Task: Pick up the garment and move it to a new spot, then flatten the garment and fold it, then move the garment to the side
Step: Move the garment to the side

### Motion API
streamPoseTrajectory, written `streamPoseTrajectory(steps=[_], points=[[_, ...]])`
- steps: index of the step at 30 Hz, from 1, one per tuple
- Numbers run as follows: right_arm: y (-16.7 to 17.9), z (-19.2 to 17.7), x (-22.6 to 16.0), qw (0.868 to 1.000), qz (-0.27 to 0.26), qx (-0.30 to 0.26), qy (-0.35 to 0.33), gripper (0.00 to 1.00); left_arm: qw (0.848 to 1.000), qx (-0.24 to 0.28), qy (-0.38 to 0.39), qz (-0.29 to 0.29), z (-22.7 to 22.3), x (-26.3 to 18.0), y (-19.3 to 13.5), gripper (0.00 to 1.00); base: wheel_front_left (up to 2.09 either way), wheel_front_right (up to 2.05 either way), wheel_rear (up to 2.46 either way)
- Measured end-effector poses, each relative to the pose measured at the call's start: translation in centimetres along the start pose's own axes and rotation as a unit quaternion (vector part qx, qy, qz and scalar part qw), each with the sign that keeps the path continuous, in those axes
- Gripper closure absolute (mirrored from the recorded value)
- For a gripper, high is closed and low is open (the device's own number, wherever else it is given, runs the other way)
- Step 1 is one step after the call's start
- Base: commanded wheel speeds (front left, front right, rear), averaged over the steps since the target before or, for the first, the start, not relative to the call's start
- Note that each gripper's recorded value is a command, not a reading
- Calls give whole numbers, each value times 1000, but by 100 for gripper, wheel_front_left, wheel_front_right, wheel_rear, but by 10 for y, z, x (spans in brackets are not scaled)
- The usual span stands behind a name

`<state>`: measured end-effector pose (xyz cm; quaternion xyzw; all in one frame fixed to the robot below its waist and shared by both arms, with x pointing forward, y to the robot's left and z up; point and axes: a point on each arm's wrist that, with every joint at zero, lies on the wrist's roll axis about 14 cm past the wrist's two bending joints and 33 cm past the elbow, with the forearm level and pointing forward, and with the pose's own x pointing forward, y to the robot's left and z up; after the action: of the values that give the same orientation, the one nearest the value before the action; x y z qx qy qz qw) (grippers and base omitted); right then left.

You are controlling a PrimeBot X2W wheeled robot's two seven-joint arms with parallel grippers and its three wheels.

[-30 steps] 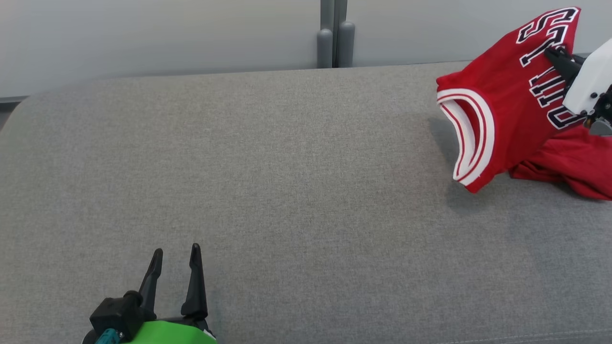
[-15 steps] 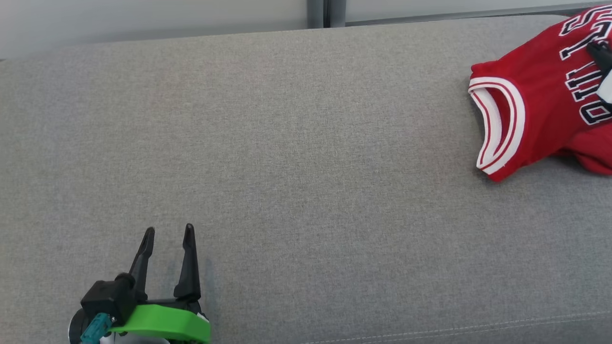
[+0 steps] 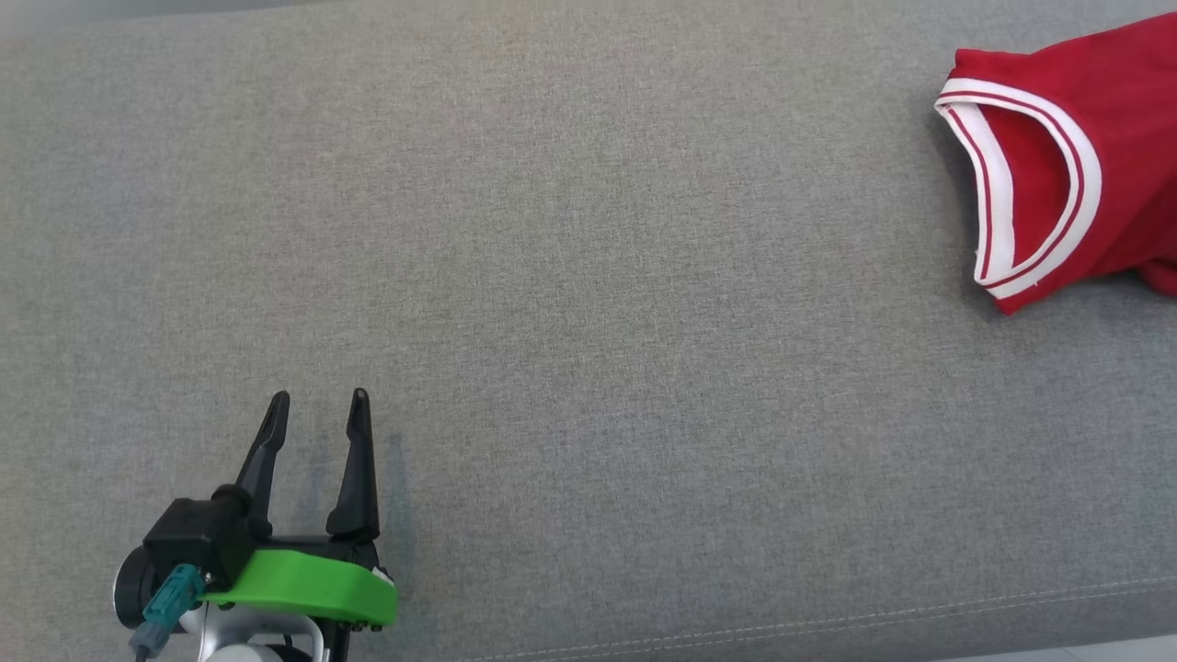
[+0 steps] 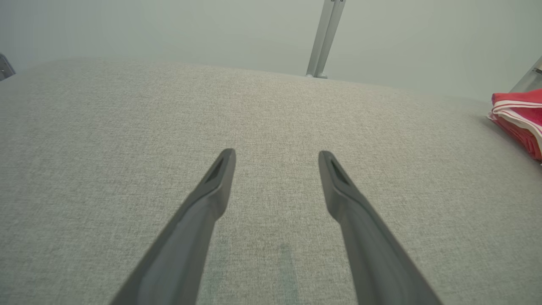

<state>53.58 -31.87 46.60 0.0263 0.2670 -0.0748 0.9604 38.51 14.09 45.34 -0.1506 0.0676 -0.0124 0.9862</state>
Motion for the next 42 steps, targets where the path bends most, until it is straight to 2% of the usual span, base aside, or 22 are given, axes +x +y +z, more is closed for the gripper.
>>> streamPoseTrajectory(steps=[5,8,9,10,11,19,28,34,42], points=[[-16,-13,12,999,-32,4,4,100,1000,4,1,0,-1,9,1,0,0,0,0],[-22,-19,17,999,-47,-4,-1,69,1000,6,6,3,-5,11,4,0,0,0,0],[-25,-20,18,999,-52,-6,-3,52,1000,9,7,4,-5,11,5,0,0,0,0],[-29,-21,18,998,-59,-9,-6,7,1000,11,10,3,-6,12,5,0,0,0,0],[-33,-22,18,998,-65,-12,-7,0,1000,12,11,3,-6,13,5,0,0,0,0],[-51,-29,12,995,-93,-29,-21,0,1000,14,9,-12,-6,19,-3,0,0,0,0],[-45,-19,-1,993,-89,-28,-69,0,999,11,1,-32,-1,20,-16,0,0,0,0],[-12,7,-14,990,-40,-32,-132,0,999,6,-6,-53,3,17,-33,0,0,0,0],[24,40,-43,978,18,-15,-206,0,997,-11,-23,-68,14,12,-47,0,0,0,0]])
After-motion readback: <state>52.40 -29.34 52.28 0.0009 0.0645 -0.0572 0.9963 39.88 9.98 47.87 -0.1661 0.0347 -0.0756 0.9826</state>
